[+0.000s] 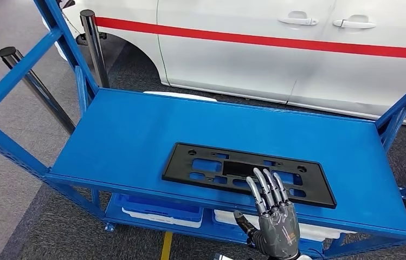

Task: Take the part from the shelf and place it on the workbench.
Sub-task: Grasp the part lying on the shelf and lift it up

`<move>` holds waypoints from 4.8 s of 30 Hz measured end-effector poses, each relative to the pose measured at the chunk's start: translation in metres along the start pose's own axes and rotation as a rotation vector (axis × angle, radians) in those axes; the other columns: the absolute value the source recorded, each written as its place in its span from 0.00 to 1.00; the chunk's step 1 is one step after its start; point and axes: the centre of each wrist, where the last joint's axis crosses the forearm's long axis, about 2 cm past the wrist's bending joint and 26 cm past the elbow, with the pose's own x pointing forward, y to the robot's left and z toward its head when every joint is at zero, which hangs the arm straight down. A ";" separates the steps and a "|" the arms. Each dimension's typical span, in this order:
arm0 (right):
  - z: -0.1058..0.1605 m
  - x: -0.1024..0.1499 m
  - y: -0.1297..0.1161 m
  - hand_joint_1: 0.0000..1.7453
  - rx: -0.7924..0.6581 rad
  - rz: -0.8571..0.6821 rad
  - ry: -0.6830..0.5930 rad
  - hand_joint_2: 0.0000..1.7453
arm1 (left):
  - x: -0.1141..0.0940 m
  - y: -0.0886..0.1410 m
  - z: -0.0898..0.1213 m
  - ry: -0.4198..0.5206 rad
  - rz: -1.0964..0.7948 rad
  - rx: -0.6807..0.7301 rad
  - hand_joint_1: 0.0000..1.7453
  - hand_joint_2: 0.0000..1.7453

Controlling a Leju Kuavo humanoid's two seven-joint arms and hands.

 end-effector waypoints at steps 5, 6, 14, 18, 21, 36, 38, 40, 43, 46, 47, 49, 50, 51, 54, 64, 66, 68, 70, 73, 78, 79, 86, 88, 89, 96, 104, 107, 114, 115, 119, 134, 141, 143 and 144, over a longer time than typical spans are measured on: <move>0.004 -0.016 -0.006 0.00 0.043 0.001 0.016 1.00 | 0.001 -0.001 0.000 -0.011 -0.006 -0.008 0.00 0.00; 0.003 -0.020 -0.007 0.00 0.061 -0.015 0.020 1.00 | 0.001 -0.002 0.000 -0.015 -0.010 -0.010 0.00 0.00; -0.015 -0.053 -0.014 0.00 0.214 -0.077 -0.041 1.00 | 0.005 -0.001 -0.003 -0.032 -0.053 -0.020 0.00 0.00; -0.025 -0.063 -0.011 0.00 0.273 -0.079 -0.077 1.00 | 0.005 -0.001 -0.003 -0.025 -0.088 -0.019 0.00 0.00; -0.034 -0.069 -0.009 0.00 0.301 -0.075 -0.099 1.00 | 0.007 0.000 -0.004 -0.020 -0.121 -0.010 0.00 0.00; -0.050 -0.089 -0.008 0.00 0.409 -0.078 -0.139 1.00 | 0.014 -0.003 -0.008 -0.017 -0.191 0.000 0.00 0.00; -0.052 -0.091 -0.009 0.00 0.426 -0.091 -0.147 1.00 | 0.016 -0.003 -0.009 -0.019 -0.196 -0.002 0.00 0.00; -0.053 -0.092 -0.010 0.00 0.440 -0.103 -0.154 1.00 | 0.016 -0.003 -0.009 -0.021 -0.200 -0.005 0.00 0.00; -0.057 -0.093 -0.010 0.00 0.459 -0.142 -0.157 1.00 | 0.017 -0.003 -0.009 -0.024 -0.204 -0.008 0.00 0.00; -0.062 -0.092 -0.010 0.00 0.476 -0.220 -0.153 1.00 | 0.017 -0.004 -0.010 -0.026 -0.205 -0.013 0.00 0.00; -0.063 -0.091 -0.009 0.00 0.481 -0.245 -0.151 1.00 | 0.017 -0.004 -0.010 -0.025 -0.206 -0.015 0.00 0.00; -0.064 -0.090 -0.008 0.00 0.488 -0.282 -0.150 1.00 | 0.017 -0.004 -0.009 -0.025 -0.206 -0.018 0.00 0.00; -0.065 -0.090 -0.008 0.00 0.488 -0.293 -0.151 1.00 | 0.017 -0.004 -0.009 -0.025 -0.206 -0.019 0.00 0.00; -0.066 -0.090 -0.008 0.00 0.488 -0.301 -0.152 1.00 | 0.017 -0.004 -0.010 -0.025 -0.206 -0.019 0.00 0.00; -0.067 -0.090 -0.008 0.00 0.487 -0.308 -0.154 1.00 | 0.017 -0.004 -0.010 -0.026 -0.206 -0.020 0.00 0.00; -0.077 -0.093 -0.006 0.00 0.530 -0.314 -0.148 1.00 | 0.020 -0.005 -0.011 -0.025 -0.215 -0.030 0.00 0.00; -0.075 -0.097 -0.005 0.00 0.554 -0.307 -0.132 1.00 | 0.020 -0.006 -0.011 -0.024 -0.217 -0.032 0.00 0.00; -0.073 -0.101 -0.005 0.00 0.578 -0.298 -0.116 1.00 | 0.019 -0.006 -0.010 -0.023 -0.217 -0.033 0.00 0.00; -0.070 -0.105 -0.005 0.00 0.600 -0.287 -0.102 1.00 | 0.020 -0.006 -0.011 -0.024 -0.217 -0.033 0.00 0.00; -0.067 -0.111 -0.006 0.00 0.624 -0.278 -0.087 1.00 | 0.020 -0.006 -0.011 -0.023 -0.217 -0.032 0.00 0.00; -0.064 -0.114 -0.005 0.00 0.644 -0.272 -0.075 1.00 | 0.020 -0.006 -0.011 -0.023 -0.217 -0.031 0.00 0.00; -0.063 -0.115 -0.005 0.00 0.653 -0.271 -0.071 1.00 | 0.020 -0.006 -0.011 -0.022 -0.217 -0.032 0.00 0.00; -0.058 -0.122 -0.006 0.00 0.688 -0.240 -0.052 1.00 | 0.020 -0.006 -0.011 -0.023 -0.217 -0.032 0.00 0.00; -0.058 -0.123 -0.006 0.00 0.688 -0.215 -0.049 1.00 | 0.020 -0.005 -0.011 -0.023 -0.217 -0.031 0.00 0.00; -0.058 -0.124 -0.006 0.00 0.684 -0.195 -0.047 1.00 | 0.020 -0.005 -0.011 -0.023 -0.217 -0.031 0.00 0.00; -0.050 -0.126 -0.003 0.00 0.587 0.091 -0.058 1.00 | 0.020 -0.006 -0.011 -0.018 -0.218 -0.031 0.00 0.00; -0.037 -0.130 0.005 0.00 0.470 0.406 -0.096 1.00 | 0.022 -0.006 -0.012 -0.012 -0.233 -0.032 0.00 0.00; -0.035 -0.130 0.008 0.07 0.457 0.445 -0.088 1.00 | 0.023 -0.006 -0.012 -0.010 -0.237 -0.032 0.00 0.00; -0.027 -0.135 0.014 0.99 0.473 0.463 -0.039 1.00 | 0.022 -0.007 -0.012 -0.007 -0.239 -0.029 0.00 0.00; -0.026 -0.135 0.014 1.00 0.472 0.460 -0.032 1.00 | 0.023 -0.006 -0.012 -0.008 -0.240 -0.028 0.00 0.00; -0.021 -0.137 0.014 1.00 0.474 0.424 -0.004 1.00 | 0.024 -0.006 -0.013 -0.010 -0.241 -0.022 0.00 0.00; -0.013 -0.134 0.008 1.00 0.451 0.230 0.071 1.00 | 0.023 -0.007 -0.012 -0.001 -0.241 -0.012 0.00 0.00; -0.014 -0.133 0.004 1.00 0.412 0.214 0.076 1.00 | 0.022 -0.007 -0.012 0.002 -0.240 -0.008 0.00 0.00; -0.012 -0.132 0.003 1.00 0.400 0.205 0.076 1.00 | 0.021 -0.007 -0.011 0.004 -0.239 -0.008 0.00 0.00; -0.012 -0.131 0.002 1.00 0.387 0.197 0.073 1.00 | 0.021 -0.007 -0.011 0.005 -0.238 -0.007 0.00 0.00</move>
